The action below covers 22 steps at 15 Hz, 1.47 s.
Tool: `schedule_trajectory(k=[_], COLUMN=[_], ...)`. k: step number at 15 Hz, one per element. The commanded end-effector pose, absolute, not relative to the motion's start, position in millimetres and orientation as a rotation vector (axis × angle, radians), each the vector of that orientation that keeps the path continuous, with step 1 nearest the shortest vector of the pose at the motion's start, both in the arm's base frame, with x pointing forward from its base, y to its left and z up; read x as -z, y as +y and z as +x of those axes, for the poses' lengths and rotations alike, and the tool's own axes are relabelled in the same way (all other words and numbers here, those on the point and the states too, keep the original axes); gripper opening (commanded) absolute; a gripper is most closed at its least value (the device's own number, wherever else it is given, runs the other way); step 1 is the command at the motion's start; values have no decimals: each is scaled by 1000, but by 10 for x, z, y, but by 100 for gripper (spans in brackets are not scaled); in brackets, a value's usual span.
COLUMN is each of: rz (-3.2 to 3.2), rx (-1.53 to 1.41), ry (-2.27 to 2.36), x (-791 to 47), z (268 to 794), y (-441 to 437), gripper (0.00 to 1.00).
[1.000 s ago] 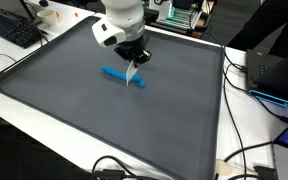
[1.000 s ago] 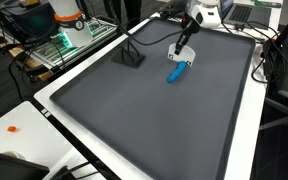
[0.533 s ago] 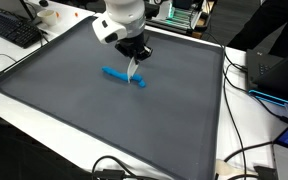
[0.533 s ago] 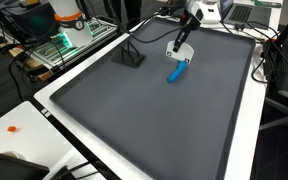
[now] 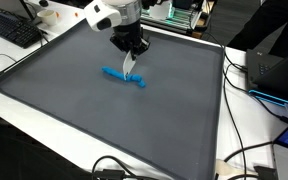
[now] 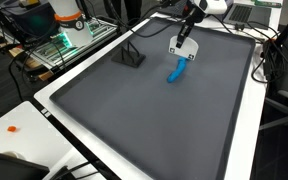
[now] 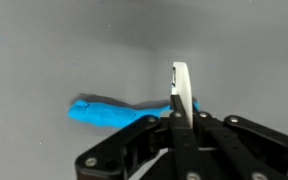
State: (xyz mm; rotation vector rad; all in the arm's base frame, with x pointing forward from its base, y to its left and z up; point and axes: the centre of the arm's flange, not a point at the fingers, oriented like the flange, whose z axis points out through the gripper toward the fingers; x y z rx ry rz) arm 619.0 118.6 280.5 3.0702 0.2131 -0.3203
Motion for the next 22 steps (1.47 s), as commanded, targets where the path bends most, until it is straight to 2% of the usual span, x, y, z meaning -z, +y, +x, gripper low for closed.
schedule_trajectory(k=[1,22], rz=[3079,3034], rx=[302,231], ry=[196,171], x=[-2908,-2519], z=[6206,6415], y=[1077,924], gripper=[1,1])
